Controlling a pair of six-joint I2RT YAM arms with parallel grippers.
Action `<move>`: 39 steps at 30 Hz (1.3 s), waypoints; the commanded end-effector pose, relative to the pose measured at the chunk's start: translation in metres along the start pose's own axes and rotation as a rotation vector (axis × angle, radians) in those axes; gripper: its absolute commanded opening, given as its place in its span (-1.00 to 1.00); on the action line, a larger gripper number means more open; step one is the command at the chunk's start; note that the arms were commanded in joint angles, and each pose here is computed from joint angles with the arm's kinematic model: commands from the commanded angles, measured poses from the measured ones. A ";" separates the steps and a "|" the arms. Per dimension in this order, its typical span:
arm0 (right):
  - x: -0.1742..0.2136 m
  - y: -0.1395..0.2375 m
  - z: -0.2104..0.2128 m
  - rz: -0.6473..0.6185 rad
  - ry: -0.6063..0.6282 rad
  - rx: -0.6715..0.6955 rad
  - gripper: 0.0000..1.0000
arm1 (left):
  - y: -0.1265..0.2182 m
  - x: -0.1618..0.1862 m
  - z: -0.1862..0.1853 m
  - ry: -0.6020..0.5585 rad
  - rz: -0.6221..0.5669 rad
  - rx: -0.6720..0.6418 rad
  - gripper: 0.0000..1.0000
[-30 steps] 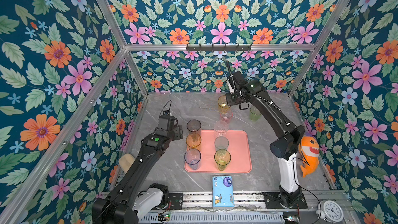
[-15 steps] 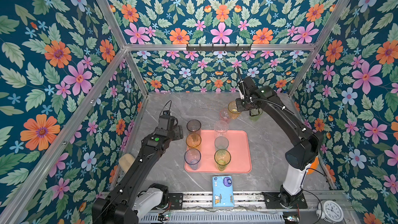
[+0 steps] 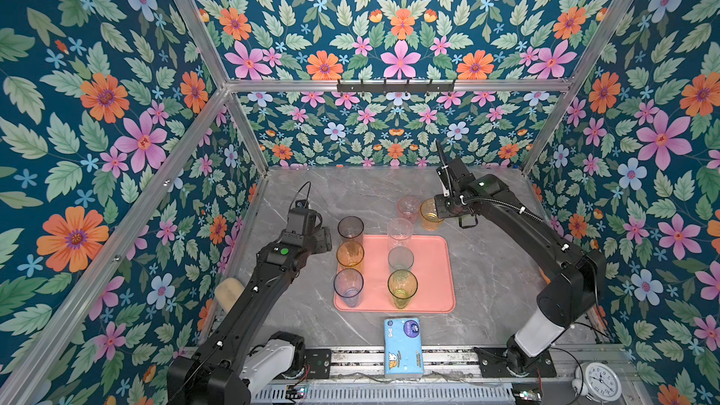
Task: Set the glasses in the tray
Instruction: 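Carry the yellow cup with the right gripper over the tray's far corner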
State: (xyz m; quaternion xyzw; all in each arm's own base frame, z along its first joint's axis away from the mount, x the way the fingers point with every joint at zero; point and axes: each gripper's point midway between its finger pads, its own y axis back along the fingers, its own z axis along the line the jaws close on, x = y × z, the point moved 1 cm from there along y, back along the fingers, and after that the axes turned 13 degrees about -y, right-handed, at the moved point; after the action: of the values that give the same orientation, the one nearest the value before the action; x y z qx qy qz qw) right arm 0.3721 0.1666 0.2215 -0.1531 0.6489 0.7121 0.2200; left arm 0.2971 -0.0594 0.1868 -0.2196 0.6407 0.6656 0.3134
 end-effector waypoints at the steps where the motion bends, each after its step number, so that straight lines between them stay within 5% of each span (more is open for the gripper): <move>1: -0.001 0.006 0.002 -0.034 -0.037 -0.041 -1.00 | -0.001 -0.003 -0.001 0.000 -0.014 0.003 0.63; 21: 0.070 -0.034 -0.015 0.060 -0.094 -0.058 -1.00 | -0.001 -0.004 -0.003 0.001 -0.016 0.015 0.63; 39: 0.074 -0.060 -0.023 0.051 -0.103 0.005 -1.00 | -0.001 -0.003 -0.003 0.001 -0.017 0.018 0.62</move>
State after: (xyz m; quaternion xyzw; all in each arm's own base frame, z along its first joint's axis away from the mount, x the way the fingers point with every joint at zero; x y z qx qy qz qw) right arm 0.3305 0.1583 0.1305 -0.0997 0.6410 0.7293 0.2175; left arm 0.2974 -0.0624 0.1863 -0.2183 0.6467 0.6595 0.3149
